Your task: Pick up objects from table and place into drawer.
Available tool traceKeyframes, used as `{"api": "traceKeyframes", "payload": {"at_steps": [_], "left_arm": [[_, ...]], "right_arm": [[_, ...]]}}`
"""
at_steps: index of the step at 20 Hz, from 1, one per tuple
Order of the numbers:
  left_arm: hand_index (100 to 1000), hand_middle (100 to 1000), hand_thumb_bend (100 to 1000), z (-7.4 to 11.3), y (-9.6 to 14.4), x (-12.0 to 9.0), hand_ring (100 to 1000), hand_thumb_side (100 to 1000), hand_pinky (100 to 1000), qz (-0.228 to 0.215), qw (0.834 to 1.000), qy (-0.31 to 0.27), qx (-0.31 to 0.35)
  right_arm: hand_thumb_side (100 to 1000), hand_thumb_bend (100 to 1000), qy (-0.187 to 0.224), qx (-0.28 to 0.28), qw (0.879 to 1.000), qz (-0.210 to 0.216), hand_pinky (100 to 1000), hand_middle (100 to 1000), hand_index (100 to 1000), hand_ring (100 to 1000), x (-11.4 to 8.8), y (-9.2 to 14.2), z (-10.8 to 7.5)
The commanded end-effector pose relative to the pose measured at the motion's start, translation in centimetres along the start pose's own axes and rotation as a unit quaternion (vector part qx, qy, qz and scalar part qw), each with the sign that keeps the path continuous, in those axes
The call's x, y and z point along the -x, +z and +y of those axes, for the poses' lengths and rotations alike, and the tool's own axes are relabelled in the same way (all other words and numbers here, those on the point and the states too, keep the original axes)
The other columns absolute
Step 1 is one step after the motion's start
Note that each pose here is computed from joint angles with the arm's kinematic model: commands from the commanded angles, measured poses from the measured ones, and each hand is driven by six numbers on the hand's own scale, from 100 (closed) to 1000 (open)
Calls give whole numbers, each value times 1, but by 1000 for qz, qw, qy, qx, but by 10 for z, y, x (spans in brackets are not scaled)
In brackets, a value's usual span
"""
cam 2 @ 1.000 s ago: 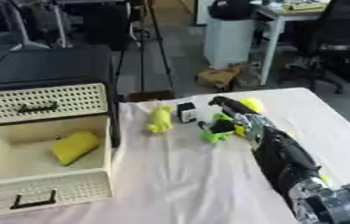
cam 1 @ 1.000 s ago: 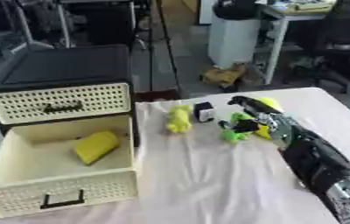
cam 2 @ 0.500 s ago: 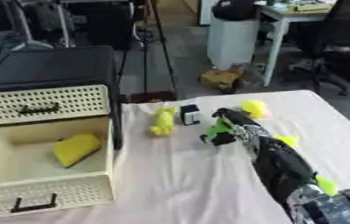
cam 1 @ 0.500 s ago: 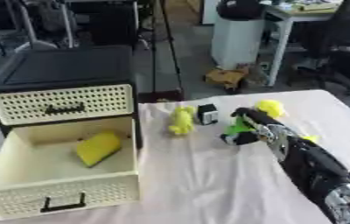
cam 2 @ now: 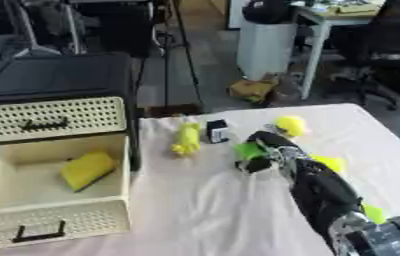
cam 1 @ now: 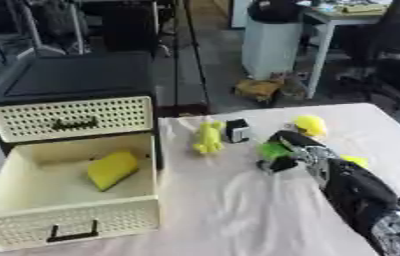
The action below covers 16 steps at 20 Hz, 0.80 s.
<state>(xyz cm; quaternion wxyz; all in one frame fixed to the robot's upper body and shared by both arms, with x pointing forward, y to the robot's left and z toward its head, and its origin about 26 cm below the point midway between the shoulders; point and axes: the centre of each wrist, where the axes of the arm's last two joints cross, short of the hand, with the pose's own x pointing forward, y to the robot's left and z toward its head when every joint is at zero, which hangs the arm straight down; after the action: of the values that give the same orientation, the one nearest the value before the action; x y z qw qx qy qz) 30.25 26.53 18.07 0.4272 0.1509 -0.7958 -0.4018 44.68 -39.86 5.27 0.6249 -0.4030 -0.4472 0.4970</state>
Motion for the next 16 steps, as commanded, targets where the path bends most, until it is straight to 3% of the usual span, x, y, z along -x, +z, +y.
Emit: {"api": "traceKeyframes", "payload": {"at_steps": [1,4,9,16], "left_arm": [[708,100,539,8,-1,-6,100,1000,100,-12,1000,-10,-5],[710,100,540,8,-1,-5,100,1000,100,-11,1000,-10,-2],[712,100,540,7,1,-4,100,1000,100,-7,1000,-11,3],[715,100,540,6,4,-1,100,1000,100,-1,1000,-14,11]], "right_arm": [[198,100,-16,26,999,10,385,767,767,572,6,1,-11],[223,100,-29,69,997,3,303,674,715,488,3,1,-15],[208,100,-56,128,990,-29,215,601,658,437,-3,1,-29],[218,100,-109,229,964,-84,165,568,622,403,-21,5,-64]]}}
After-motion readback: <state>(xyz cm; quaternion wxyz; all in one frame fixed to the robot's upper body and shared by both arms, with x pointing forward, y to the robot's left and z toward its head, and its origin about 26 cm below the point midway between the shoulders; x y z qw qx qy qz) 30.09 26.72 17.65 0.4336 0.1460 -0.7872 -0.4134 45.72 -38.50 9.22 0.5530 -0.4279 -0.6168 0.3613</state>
